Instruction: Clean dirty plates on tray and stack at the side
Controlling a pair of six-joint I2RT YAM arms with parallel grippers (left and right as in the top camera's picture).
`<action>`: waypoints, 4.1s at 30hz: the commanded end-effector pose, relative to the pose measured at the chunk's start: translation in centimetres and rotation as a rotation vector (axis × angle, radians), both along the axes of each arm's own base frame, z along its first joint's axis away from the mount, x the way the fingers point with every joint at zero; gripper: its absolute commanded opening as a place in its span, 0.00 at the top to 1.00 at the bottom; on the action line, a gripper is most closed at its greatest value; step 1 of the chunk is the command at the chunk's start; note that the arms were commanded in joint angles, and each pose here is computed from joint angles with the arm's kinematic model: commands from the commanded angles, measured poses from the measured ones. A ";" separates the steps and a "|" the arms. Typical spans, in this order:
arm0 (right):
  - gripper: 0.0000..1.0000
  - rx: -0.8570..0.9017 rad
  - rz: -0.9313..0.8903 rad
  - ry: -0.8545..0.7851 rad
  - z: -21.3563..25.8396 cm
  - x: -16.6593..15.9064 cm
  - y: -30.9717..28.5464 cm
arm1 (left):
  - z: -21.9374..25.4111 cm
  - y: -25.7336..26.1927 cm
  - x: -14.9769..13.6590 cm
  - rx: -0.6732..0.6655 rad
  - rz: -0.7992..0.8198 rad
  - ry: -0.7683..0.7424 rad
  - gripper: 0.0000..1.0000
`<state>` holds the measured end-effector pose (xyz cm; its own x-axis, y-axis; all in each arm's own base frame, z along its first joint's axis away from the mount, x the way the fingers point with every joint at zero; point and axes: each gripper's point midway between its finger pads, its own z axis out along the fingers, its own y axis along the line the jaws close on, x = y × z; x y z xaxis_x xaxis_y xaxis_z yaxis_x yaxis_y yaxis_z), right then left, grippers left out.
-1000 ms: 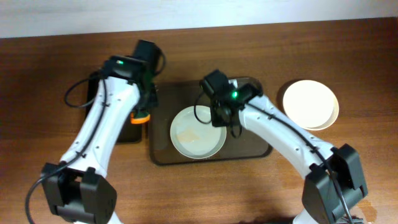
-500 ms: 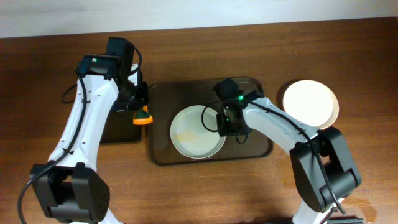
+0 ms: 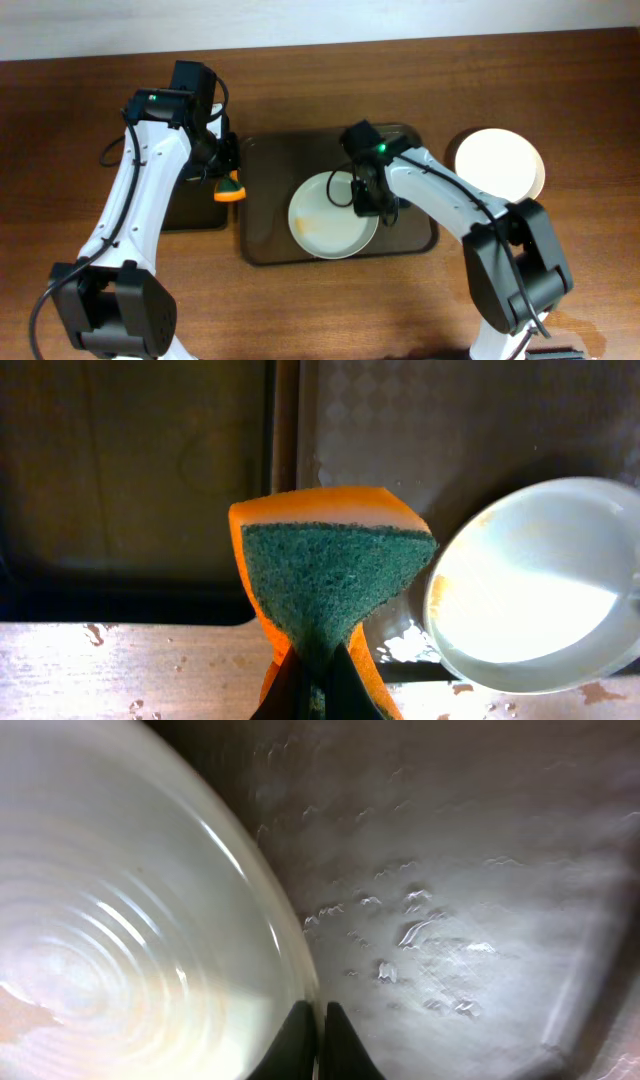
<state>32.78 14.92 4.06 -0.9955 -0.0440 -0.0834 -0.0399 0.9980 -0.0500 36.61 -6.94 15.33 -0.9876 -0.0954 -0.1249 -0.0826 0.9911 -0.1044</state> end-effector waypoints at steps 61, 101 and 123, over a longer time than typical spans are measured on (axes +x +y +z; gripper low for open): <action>0.52 0.520 -0.153 0.076 13.9 0.4 -12.3 | -1.0 4.1 2.2 0.001 0.108 -0.069 1.00; 0.34 0.242 0.306 -0.263 3.7 -0.3 12.0 | -11.2 9.6 9.7 0.002 0.232 -0.173 1.00; 0.02 0.244 0.147 -0.249 16.5 -11.2 2.3 | 5.4 6.8 4.1 -0.165 0.161 -0.211 0.00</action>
<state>24.17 17.62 20.43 -0.9011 -0.1169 -0.4176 -0.1844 0.9748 0.1252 40.65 -0.11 20.95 -0.9072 -0.2922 -0.3027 -0.2062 0.9359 -0.2855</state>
